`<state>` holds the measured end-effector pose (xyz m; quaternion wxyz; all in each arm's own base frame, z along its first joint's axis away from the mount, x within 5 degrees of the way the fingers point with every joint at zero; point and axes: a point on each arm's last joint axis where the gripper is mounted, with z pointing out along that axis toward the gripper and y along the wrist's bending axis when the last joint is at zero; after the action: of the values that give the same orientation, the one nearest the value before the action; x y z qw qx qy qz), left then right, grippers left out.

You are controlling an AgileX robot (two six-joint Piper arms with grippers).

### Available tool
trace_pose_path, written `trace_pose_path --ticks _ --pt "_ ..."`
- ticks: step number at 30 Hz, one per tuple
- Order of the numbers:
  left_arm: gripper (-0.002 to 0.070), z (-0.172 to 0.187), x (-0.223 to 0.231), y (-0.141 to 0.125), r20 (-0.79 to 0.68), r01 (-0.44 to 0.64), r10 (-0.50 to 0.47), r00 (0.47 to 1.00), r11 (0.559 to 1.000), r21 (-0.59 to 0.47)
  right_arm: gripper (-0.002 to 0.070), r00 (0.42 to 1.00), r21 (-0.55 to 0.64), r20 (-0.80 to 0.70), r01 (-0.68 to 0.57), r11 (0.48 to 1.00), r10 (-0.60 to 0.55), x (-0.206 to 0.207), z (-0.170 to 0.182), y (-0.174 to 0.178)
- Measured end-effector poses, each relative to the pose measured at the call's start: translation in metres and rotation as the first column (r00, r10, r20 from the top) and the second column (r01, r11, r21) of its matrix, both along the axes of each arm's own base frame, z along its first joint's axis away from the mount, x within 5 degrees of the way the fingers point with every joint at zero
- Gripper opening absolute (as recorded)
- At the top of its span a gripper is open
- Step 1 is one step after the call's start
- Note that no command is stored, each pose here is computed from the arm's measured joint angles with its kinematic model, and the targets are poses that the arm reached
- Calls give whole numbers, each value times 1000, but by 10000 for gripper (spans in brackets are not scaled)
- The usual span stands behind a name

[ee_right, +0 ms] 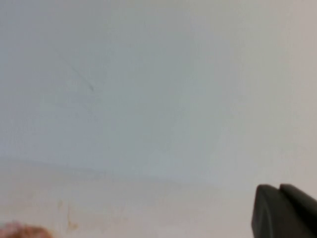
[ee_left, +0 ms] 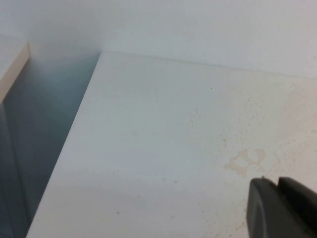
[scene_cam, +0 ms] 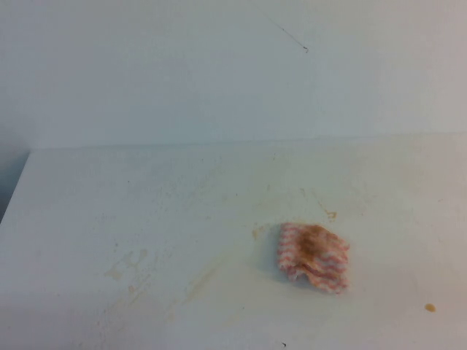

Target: Wipe the table

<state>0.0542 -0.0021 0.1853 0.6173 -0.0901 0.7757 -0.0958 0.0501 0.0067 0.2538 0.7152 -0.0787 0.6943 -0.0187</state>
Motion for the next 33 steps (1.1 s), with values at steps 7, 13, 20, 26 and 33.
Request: trace_pose_path --ticks 7,13,20,26,33 --pt "-4 0 0 0 -2 0 0 1000 1000 0 0 938 63 -346 53 997 -28 2 -85 2" --pt "-4 0 0 0 0 0 0 1000 1000 0 -1 931 -23 -365 20 1000 -27 1 -86 2" --pt "-4 0 0 0 0 0 0 1000 1000 0 -1 931 -119 -363 -3 993 -41 1 -86 1" --pt "-4 0 0 0 0 0 0 1000 1000 -2 -1 931 -128 -364 -3 992 -44 1 -86 1" --pt "-4 0 0 0 0 0 0 1000 1000 -2 -1 931 -135 -362 -2 991 -47 1 -86 1"
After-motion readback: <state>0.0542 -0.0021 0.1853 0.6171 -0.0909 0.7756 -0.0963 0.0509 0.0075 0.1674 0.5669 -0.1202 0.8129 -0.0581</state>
